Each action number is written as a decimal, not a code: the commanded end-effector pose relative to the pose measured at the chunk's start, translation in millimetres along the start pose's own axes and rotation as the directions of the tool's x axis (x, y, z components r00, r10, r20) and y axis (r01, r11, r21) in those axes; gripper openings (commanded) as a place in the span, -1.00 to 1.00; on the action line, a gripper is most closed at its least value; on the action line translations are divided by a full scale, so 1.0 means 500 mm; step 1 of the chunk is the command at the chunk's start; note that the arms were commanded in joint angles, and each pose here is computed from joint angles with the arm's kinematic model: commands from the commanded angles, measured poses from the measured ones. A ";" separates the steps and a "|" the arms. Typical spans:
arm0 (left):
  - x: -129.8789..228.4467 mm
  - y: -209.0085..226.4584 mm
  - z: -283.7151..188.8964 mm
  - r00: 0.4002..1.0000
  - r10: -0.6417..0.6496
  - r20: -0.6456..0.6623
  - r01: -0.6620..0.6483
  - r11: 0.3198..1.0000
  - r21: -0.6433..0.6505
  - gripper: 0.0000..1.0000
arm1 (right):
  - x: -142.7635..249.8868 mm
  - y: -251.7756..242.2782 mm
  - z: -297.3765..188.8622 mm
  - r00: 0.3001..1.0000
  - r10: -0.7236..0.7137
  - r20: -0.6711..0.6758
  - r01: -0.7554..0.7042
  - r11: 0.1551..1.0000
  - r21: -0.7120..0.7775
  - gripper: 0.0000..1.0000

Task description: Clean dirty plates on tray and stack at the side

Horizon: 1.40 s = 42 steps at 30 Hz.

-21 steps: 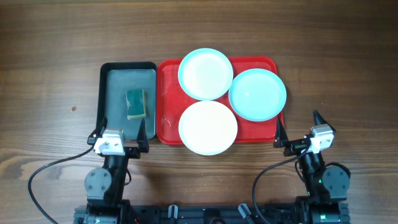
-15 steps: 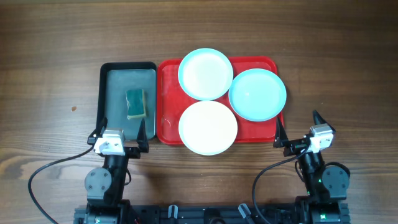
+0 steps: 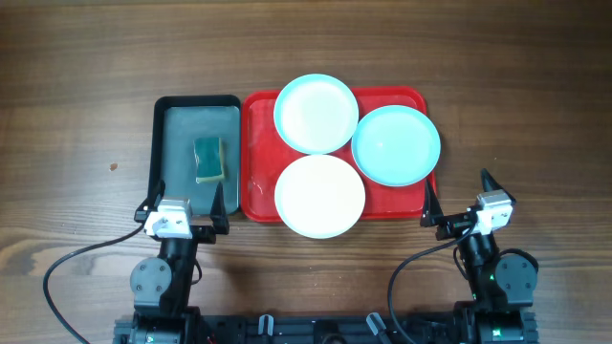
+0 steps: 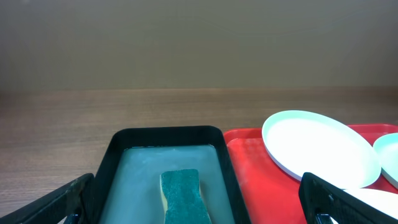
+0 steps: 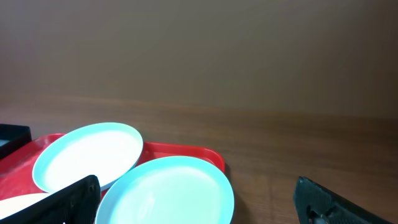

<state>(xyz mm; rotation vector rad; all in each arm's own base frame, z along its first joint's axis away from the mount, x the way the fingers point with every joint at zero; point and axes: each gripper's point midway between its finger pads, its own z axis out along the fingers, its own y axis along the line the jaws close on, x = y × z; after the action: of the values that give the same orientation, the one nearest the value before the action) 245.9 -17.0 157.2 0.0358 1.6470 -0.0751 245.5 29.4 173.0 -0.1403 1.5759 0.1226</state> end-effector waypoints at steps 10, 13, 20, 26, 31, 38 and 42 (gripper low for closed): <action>0.007 -0.006 0.001 1.000 0.015 -0.011 -0.015 1.000 0.019 1.00 | 0.002 -0.006 0.001 1.000 0.013 -0.004 -0.013 1.000 0.014 0.99; 0.007 -0.006 0.001 1.000 0.015 -0.011 -0.015 1.000 0.019 1.00 | 0.002 -0.006 0.001 1.000 0.013 -0.004 -0.013 1.000 0.014 0.99; 0.007 -0.006 0.001 1.000 0.015 -0.011 -0.015 1.000 0.019 1.00 | 0.002 -0.006 0.001 1.000 0.013 -0.004 -0.013 1.000 0.014 0.99; 0.007 -0.006 0.001 1.000 0.015 -0.011 -0.015 1.000 0.019 1.00 | 0.002 -0.006 0.001 1.000 0.013 -0.004 -0.013 1.000 0.014 0.99; 0.007 -0.006 0.001 1.000 0.015 -0.011 -0.015 1.000 0.019 1.00 | 0.002 -0.006 0.001 1.000 0.013 -0.004 -0.013 1.000 0.014 1.00; 0.005 0.002 0.001 0.999 0.037 -0.008 -0.037 0.999 -0.003 1.00 | 0.002 -0.006 0.001 1.000 0.014 -0.004 -0.014 1.000 0.014 0.99; 0.005 0.002 0.001 0.999 0.037 -0.008 -0.037 0.999 -0.004 1.00 | 0.002 -0.003 0.001 1.000 0.016 -0.004 -0.016 1.000 0.007 0.99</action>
<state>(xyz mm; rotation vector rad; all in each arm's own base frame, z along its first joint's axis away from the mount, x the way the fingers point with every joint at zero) 245.9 -16.9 157.2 0.0491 1.6465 -0.0617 245.5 29.5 173.0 -0.1382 1.5761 0.1252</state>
